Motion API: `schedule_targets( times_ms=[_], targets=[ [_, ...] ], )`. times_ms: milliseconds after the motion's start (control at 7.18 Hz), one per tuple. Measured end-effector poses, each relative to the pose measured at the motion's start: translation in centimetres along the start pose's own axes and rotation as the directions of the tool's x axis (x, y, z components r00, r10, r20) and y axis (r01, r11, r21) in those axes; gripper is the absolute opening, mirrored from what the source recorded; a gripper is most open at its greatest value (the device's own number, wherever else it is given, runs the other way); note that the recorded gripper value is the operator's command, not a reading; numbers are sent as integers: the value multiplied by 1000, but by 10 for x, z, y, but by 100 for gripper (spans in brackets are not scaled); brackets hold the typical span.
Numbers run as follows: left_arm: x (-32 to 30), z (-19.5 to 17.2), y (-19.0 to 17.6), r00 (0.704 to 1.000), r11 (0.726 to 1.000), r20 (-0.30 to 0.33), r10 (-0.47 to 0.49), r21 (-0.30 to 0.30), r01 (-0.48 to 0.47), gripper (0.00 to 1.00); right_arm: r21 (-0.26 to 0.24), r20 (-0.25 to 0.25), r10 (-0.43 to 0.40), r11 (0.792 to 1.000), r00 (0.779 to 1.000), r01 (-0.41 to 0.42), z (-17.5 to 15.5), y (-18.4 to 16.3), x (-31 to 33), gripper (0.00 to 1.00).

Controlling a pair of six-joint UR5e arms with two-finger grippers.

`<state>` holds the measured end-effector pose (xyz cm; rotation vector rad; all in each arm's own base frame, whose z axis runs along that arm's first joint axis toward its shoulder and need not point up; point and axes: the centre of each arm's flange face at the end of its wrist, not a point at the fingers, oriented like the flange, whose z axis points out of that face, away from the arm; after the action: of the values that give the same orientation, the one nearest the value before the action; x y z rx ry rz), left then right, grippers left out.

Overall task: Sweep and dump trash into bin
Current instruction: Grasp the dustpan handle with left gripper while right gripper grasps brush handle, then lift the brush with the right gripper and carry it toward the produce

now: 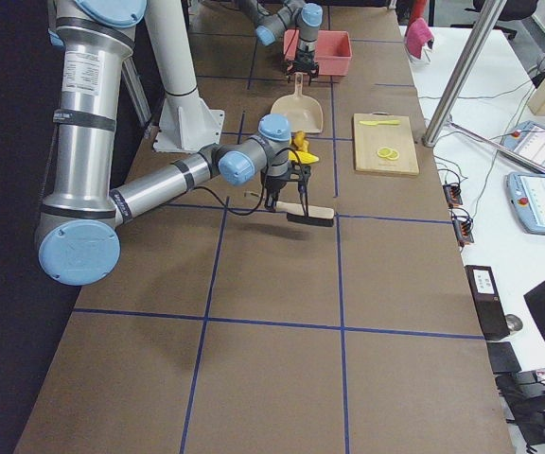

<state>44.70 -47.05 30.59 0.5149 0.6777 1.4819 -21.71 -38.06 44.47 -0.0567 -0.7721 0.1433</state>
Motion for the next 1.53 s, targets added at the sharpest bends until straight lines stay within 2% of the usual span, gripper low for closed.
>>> schedule_targets(
  times_ms=[279, 418, 557, 696, 836, 1114, 1393, 1532],
  targets=[
    [-2, 9, -2, 1000, 1000, -5, 3, -2, -3, 98, 5, 8, 1, 1000, 1000, -1, -5, 0, -1, 0],
    [-5, 14, -2, 1000, 1000, 0, 9, 8, -9, 78, 7, 13, 2, 1000, 1000, -2, -7, 0, -1, 0],
    [-7, 18, -2, 1000, 1000, 5, 14, 14, -14, 65, 7, 16, 2, 1000, 1000, -2, -9, 0, -2, 0],
    [-8, 20, -1, 1000, 1000, 7, 13, 13, -13, 65, 8, 18, 1, 1000, 1000, -1, -10, 0, -2, 0],
    [-8, 21, 0, 1000, 1000, 7, 11, 10, -12, 55, 9, 19, 1, 1000, 1000, -1, -10, -1, -3, 0],
    [-7, 19, 2, 1000, 1000, 10, 10, 11, -10, 17, 10, 20, 2, 1000, 1000, -2, -11, -1, -3, 0],
    [-11, 15, 6, 998, 1000, 55, 0, -8, 0, 0, 12, 23, 0, 1000, 1000, 0, -12, -1, -4, 0],
    [-12, 12, 7, 997, 1000, 75, -5, -21, 6, 0, 15, 25, -1, 1000, 1000, 0, -13, -2, -5, 0]
  ],
)
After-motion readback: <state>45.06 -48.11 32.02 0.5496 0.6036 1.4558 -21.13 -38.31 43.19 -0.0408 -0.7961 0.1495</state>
